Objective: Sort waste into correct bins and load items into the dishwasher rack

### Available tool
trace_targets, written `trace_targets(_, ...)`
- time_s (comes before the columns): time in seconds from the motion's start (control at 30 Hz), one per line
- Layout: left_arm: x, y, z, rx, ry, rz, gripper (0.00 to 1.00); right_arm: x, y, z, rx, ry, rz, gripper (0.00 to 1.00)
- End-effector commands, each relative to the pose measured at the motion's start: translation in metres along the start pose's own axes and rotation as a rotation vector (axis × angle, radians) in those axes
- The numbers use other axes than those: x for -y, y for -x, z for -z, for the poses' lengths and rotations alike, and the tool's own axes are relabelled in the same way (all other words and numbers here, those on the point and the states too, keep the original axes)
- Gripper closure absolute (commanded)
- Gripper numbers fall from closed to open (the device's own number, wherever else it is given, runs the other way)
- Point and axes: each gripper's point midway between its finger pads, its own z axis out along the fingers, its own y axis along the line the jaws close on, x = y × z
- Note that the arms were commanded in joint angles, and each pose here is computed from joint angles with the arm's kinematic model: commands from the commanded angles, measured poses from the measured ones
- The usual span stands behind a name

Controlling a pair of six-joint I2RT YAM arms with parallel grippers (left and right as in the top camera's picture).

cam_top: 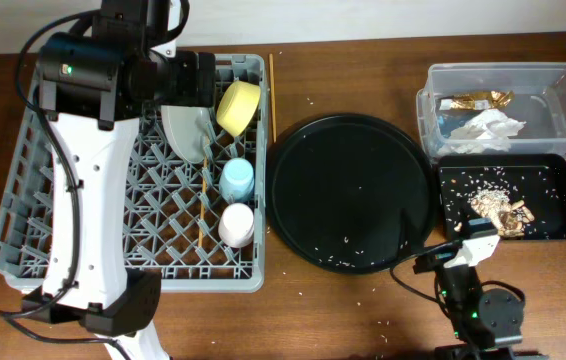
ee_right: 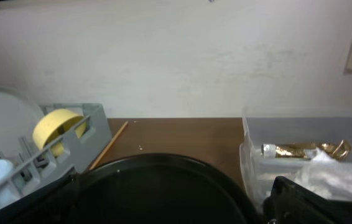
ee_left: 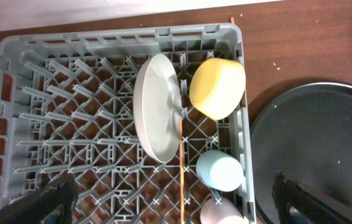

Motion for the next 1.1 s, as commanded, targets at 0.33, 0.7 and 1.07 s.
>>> trace_targets(0.33, -0.001, 0.000, -0.002, -0.003, 0.003, -0.003, 0.01, 0.011, -0.045, 0.008, -0.089, -0.051, 0.005, 0.02)
trace_targets(0.7, -0.001, 0.000, -0.002, -0.003, 0.003, -0.003, 0.01, 0.010, -0.044, 0.008, -0.086, -0.049, 0.005, 0.02)
trace_targets(1.07, -0.002, -0.004, -0.002, -0.022, 0.008, -0.006, 0.01, 0.010, -0.044, 0.008, -0.086, -0.049, 0.005, 0.02)
